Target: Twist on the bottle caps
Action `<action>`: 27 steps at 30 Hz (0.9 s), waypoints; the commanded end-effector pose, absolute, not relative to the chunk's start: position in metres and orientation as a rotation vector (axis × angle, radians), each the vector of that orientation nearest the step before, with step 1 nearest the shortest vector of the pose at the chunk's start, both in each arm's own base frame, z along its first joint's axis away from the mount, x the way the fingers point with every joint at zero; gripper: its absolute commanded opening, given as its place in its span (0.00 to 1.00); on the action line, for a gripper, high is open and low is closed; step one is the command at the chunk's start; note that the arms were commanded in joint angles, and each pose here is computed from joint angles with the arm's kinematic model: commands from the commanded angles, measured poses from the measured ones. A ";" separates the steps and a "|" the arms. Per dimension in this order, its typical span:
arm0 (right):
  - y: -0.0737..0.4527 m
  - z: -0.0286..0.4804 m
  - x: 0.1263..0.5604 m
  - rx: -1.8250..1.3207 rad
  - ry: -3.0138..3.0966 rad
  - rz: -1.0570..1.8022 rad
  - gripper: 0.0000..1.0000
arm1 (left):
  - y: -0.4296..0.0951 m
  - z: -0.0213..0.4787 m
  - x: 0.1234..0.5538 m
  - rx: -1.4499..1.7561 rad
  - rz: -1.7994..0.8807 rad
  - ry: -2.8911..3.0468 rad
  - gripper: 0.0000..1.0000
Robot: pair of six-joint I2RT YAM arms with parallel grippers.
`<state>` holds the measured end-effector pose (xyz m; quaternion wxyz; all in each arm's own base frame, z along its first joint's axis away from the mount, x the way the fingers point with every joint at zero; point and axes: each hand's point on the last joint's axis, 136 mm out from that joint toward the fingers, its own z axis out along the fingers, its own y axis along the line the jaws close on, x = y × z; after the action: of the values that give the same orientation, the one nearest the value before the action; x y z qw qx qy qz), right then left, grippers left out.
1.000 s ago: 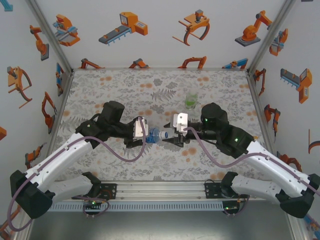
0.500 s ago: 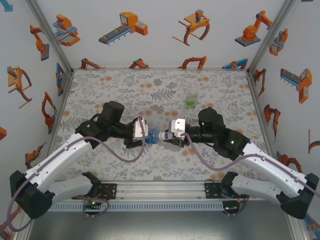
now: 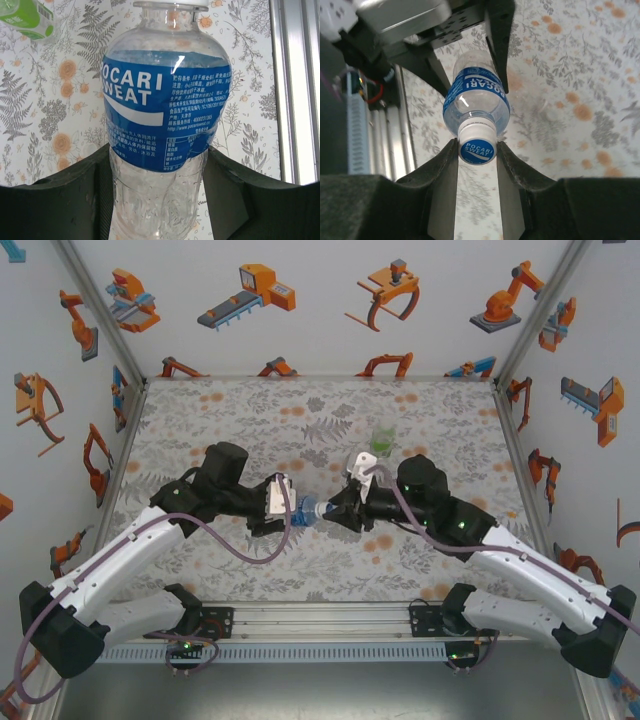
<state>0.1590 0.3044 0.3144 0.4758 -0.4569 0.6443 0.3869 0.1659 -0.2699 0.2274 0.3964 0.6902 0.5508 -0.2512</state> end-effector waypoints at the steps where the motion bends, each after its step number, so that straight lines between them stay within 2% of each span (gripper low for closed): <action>1: 0.305 0.332 0.186 -0.662 1.758 1.156 0.00 | -0.274 0.247 0.160 1.741 -0.659 1.307 0.00; 6: 0.294 0.321 0.207 -0.118 1.990 1.337 0.00 | -0.274 0.247 0.161 1.738 -0.648 1.311 0.00; 12: 0.277 0.282 0.217 0.504 2.181 1.434 0.00 | -0.274 0.247 0.162 1.737 -0.646 1.314 0.00; 16: 0.284 0.284 0.217 0.531 2.193 1.475 0.00 | -0.274 0.246 0.162 1.739 -0.650 1.317 0.00; 20: 0.286 0.295 0.219 0.415 2.161 1.447 0.00 | -0.275 0.245 0.162 1.740 -0.652 1.316 0.00; 21: 0.286 0.300 0.219 0.365 2.141 1.434 0.03 | -0.274 0.245 0.162 1.739 -0.649 1.317 0.00; 25: 0.283 0.322 0.215 0.143 2.074 1.358 0.37 | -0.274 0.245 0.162 1.739 -0.643 1.320 0.00; 27: 0.277 0.332 0.212 0.039 2.039 1.298 0.47 | -0.274 0.245 0.163 1.737 -0.643 1.320 0.00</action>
<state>0.2101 0.2833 0.2855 0.2753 0.0776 0.8184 0.4984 0.1788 -0.2645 0.2252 0.4035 0.6832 0.5674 -0.2204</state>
